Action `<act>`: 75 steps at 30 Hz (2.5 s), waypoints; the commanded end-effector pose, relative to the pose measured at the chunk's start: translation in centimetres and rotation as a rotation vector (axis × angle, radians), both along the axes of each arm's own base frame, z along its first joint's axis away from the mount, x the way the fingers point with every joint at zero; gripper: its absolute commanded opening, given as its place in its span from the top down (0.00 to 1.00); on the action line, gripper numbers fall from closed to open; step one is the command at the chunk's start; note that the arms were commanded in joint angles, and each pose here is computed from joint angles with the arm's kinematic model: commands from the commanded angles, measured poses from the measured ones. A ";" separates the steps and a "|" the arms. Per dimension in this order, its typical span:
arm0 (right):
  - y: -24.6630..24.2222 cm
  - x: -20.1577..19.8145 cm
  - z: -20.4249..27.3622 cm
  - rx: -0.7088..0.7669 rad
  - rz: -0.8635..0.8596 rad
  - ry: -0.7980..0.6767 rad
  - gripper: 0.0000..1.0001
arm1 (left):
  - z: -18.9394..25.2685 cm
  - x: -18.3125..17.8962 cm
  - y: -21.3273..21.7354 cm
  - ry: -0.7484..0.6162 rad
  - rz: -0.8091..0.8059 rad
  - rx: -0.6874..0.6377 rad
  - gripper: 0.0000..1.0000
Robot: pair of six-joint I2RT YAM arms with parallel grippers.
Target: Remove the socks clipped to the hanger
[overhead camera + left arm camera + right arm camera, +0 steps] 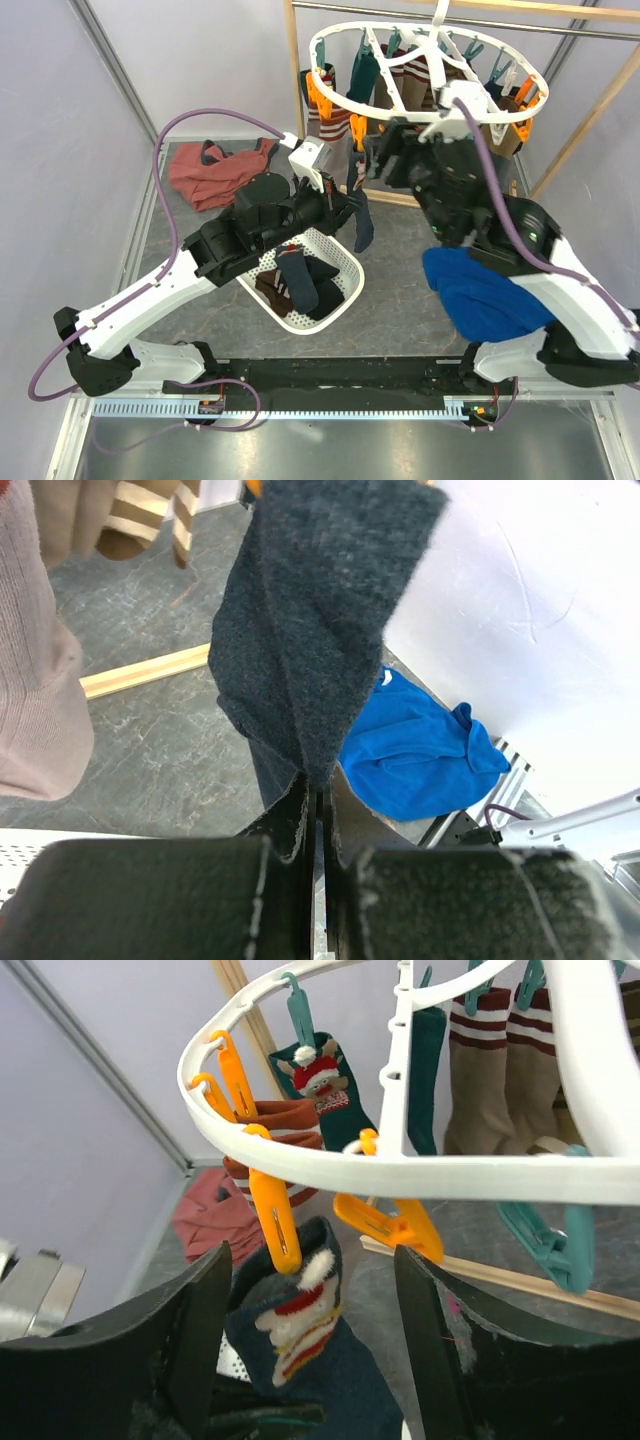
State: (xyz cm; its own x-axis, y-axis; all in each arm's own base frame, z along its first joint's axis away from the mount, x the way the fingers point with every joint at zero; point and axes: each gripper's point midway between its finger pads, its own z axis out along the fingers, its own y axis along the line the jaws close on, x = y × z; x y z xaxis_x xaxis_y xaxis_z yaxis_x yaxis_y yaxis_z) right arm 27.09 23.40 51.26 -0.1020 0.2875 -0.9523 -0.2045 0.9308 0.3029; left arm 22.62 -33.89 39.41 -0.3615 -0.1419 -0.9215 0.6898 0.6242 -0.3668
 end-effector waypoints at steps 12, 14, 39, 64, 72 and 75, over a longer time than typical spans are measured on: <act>0.6 -7.3 -8.2 -0.047 0.456 -0.029 0.19 | 3.8 -1.6 -1.1 0.090 -0.095 -0.129 0.98; 1.1 -7.4 -9.6 -0.054 0.476 -0.019 0.18 | 4.5 -1.6 -1.1 0.110 -0.101 -0.154 0.98; -0.3 -6.2 -13.2 -0.056 0.367 0.010 1.00 | 6.5 2.2 1.5 0.205 0.032 -0.211 0.45; -0.6 -7.1 -13.2 0.012 0.395 0.016 1.00 | 12.1 9.2 1.8 0.019 0.094 -0.174 0.37; -0.2 -7.0 -14.0 0.001 0.398 0.028 1.00 | 12.4 9.2 1.4 0.010 0.069 -0.172 0.98; 0.5 -7.1 -14.8 -0.025 0.427 0.044 1.00 | 12.2 9.3 1.3 0.014 0.069 -0.172 0.98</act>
State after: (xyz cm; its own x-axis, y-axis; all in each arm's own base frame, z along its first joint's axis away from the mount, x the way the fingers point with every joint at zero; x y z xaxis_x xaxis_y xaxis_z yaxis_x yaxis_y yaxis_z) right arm 20.19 22.85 36.81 -0.2369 0.1957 -0.9516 -0.5278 0.7965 0.2952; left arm 31.86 -32.60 50.73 -0.3848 -0.3225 -0.8648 0.6204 0.6033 -0.5011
